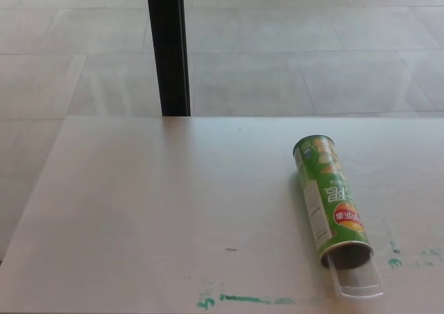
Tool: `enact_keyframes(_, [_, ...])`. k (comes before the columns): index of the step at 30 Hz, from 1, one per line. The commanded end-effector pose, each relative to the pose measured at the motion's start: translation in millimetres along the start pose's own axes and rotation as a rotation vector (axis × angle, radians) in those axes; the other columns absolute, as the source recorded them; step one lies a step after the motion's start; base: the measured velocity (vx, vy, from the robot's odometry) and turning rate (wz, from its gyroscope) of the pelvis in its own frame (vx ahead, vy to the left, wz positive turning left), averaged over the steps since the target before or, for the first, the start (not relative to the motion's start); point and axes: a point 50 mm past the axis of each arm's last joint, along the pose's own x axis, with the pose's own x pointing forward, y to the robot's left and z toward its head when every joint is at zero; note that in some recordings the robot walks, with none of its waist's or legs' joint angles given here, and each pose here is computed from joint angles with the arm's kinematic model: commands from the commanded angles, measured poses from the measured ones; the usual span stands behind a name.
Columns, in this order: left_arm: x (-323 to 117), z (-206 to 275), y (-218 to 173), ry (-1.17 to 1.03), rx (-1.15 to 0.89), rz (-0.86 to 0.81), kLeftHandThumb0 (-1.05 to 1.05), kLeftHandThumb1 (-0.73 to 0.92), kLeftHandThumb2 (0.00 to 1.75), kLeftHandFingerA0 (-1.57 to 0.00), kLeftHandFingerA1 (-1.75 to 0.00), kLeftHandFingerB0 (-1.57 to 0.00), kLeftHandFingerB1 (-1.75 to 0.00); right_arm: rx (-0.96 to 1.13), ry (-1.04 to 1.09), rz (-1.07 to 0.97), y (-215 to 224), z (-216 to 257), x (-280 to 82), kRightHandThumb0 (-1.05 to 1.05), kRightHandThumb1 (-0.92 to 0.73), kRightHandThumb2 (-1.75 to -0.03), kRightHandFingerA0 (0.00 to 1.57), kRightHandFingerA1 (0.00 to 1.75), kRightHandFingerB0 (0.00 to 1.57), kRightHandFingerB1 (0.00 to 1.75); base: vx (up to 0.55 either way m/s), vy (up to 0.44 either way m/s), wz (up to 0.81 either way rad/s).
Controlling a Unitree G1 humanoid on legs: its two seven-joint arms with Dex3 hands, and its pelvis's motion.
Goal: Use the finger on the right hand of the robot to pull out the chips tray kept inside a container in the middle of the desk
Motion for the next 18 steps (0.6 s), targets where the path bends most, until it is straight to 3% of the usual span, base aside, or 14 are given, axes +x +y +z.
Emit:
enact_keyframes(1, [-1, 0, 6, 0.005, -0.033, -0.016, -0.48, 0.73, 0.61, -0.56, -0.63, -0.57, -0.57, 0.079, -0.131, -0.023, -17, 22, -2, -0.21, -0.70, -0.63, 0.55, 0.77, 0.02, 0.23, 0.00, 0.000, 0.00])
enact_keyframes(4, [-1, 0, 6, 0.005, -0.034, -0.020, -0.48, 0.73, 0.62, -0.56, -0.64, -0.58, -0.58, 0.067, -0.278, -0.100, -23, 53, -6, -0.20, -0.70, -0.60, 0.59, 0.66, 0.08, 0.26, 0.00, 0.000, 0.00])
enact_keyframes(7, [-1, 0, 5, 0.007, -0.013, -0.018, -0.48, 0.74, 0.62, -0.56, -0.64, -0.58, -0.58, 0.089, -0.346, -0.110, -26, 63, -12, -0.20, -0.69, -0.60, 0.59, 0.71, 0.07, 0.26, 0.00, 0.000, 0.00])
enact_keyframes(9, [-1, -2, 4, 0.008, -0.022, -0.019, -0.48, 0.74, 0.61, -0.57, -0.64, -0.64, -0.64, 0.159, -0.502, -0.152, -29, 91, -18, -0.16, -0.68, -0.61, 0.62, 0.75, 0.11, 0.26, 0.00, 0.000, 0.00])
enact_keyframes(10, [-1, -3, 4, 0.011, -0.024, -0.018, -0.48, 0.73, 0.62, -0.57, -0.63, -0.62, -0.60, 0.150, -0.556, -0.180, -31, 103, -23, -0.11, -0.50, -0.95, 0.65, 0.78, 0.01, 0.45, 0.00, 0.000, 0.00])
enact_keyframes(11, [-1, -3, 4, 0.012, -0.025, -0.016, -0.47, 0.72, 0.61, -0.58, -0.62, -0.62, -0.59, 0.141, -0.608, -0.181, -31, 111, -26, -0.10, -0.50, -0.94, 0.65, 0.78, 0.00, 0.44, 0.00, 0.000, 0.00])
enact_keyframes(12, [-1, -3, 4, 0.012, -0.025, -0.020, -0.48, 0.72, 0.61, -0.58, -0.62, -0.59, -0.56, 0.130, -0.659, -0.191, -32, 124, -30, -0.13, -0.67, -0.59, 0.67, 0.68, 0.16, 0.27, 0.00, 0.000, 0.00])
enact_keyframes(14, [-1, -3, 4, 0.011, -0.019, -0.013, -0.49, 0.71, 0.61, -0.60, -0.62, -0.62, -0.57, 0.134, -0.729, -0.187, -31, 141, -39, -0.15, -0.67, -0.60, 0.68, 0.68, 0.16, 0.27, 0.00, 0.000, 0.00])
enact_keyframes(15, [-1, 1, 4, 0.002, -0.023, -0.025, -0.48, 0.73, 0.61, -0.55, -0.62, -0.55, -0.56, 0.080, -0.861, -0.172, -29, 167, -51, -0.12, -0.48, -0.92, 0.74, 0.84, 0.03, 0.45, 0.00, 0.000, 0.00])
enact_keyframes(16, [-1, 1, 5, -0.004, -0.009, -0.025, -0.49, 0.73, 0.62, -0.56, -0.63, -0.58, -0.58, 0.066, -0.905, -0.156, -28, 178, -55, -0.13, -0.46, -0.92, 0.75, 0.86, 0.07, 0.47, 0.00, 0.000, 0.00])
enact_keyframes(17, [-1, 1, 4, 0.006, -0.041, -0.028, -0.49, 0.72, 0.61, -0.54, -0.62, -0.56, -0.57, 0.056, -0.940, -0.153, -25, 189, -60, -0.16, -0.63, -0.59, 0.76, 0.88, 0.21, 0.29, 0.00, 0.000, 0.00])
enact_keyframes(18, [-1, -1, 5, 0.010, -0.033, -0.027, -0.48, 0.73, 0.61, -0.54, -0.63, -0.57, -0.58, 0.044, -0.966, -0.128, -20, 197, -63, -0.14, -0.43, -0.89, 0.77, 0.88, 0.09, 0.47, 0.00, 0.000, 0.00])
